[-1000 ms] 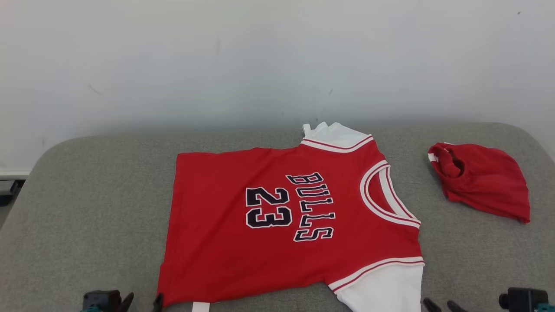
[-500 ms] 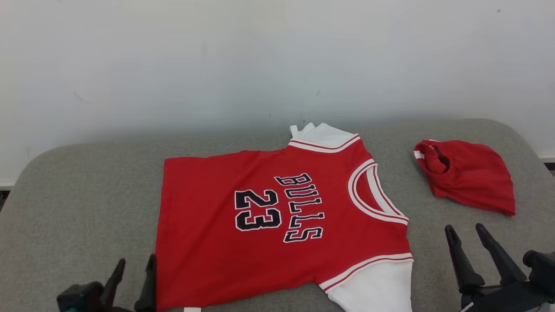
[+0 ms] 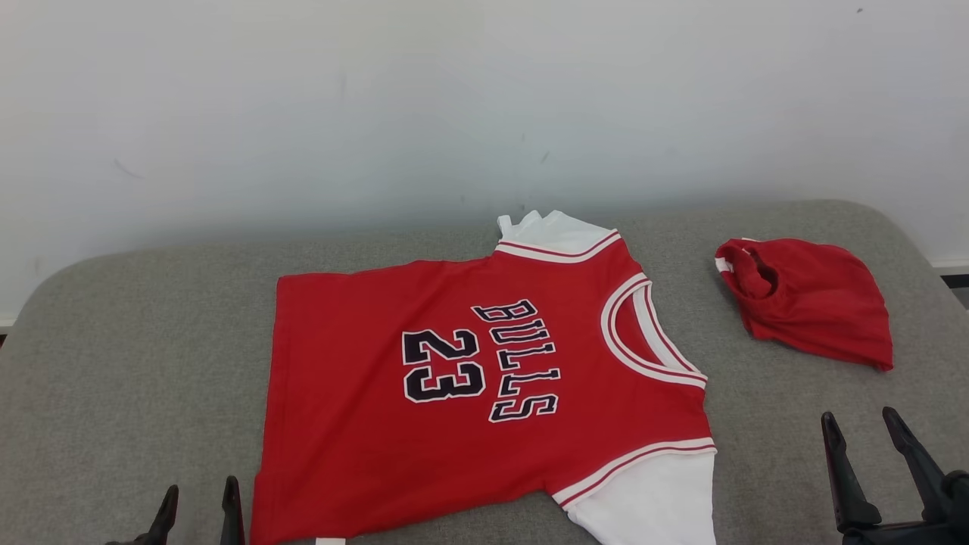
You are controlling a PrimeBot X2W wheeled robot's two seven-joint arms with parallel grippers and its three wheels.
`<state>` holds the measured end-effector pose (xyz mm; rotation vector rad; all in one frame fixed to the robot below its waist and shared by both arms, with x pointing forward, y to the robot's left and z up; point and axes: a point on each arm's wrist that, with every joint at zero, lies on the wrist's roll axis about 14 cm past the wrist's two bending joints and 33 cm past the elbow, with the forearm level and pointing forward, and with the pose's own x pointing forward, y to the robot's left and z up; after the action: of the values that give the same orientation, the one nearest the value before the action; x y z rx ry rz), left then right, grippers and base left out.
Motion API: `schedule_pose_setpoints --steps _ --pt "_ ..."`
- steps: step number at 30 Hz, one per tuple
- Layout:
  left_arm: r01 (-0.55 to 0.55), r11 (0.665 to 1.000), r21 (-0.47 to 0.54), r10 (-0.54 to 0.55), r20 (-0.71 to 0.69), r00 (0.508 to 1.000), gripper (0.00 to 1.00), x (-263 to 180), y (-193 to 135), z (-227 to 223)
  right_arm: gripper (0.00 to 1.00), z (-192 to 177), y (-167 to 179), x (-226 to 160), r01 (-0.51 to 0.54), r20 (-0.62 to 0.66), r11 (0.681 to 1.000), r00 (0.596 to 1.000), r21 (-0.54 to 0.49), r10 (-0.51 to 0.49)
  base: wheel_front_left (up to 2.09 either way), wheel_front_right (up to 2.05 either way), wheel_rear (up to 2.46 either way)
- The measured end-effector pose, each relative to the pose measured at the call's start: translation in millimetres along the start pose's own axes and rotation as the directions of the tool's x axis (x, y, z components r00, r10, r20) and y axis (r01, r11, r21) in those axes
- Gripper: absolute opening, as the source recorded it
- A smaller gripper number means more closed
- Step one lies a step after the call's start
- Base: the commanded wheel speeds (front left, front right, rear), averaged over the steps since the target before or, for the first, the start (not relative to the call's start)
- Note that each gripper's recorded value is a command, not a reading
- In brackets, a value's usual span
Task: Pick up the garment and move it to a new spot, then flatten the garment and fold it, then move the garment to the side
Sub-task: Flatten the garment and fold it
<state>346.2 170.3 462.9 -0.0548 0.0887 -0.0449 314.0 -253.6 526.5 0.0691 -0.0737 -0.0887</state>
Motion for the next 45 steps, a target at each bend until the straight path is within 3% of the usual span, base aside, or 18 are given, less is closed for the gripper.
schedule_pose_setpoints --steps 13,27,45 --pt "-0.013 1.000 0.015 0.012 0.064 0.998 1.00 -2 -7 16 1.00 -14 -7 -3 0.061 -0.043 0.998 0.997 0.021 -0.060 0.00 0.00 0.00" --pt "-0.004 0.997 0.076 0.003 0.022 1.000 1.00 -8 -11 11 1.00 -29 -4 -6 0.073 -0.123 0.997 0.990 0.039 -0.068 0.00 0.00 0.00" --pt "-0.018 0.997 0.079 0.017 0.010 1.000 1.00 -6 -11 18 1.00 -34 0 -5 0.067 -0.158 0.997 0.985 0.023 -0.063 0.00 0.00 0.00"
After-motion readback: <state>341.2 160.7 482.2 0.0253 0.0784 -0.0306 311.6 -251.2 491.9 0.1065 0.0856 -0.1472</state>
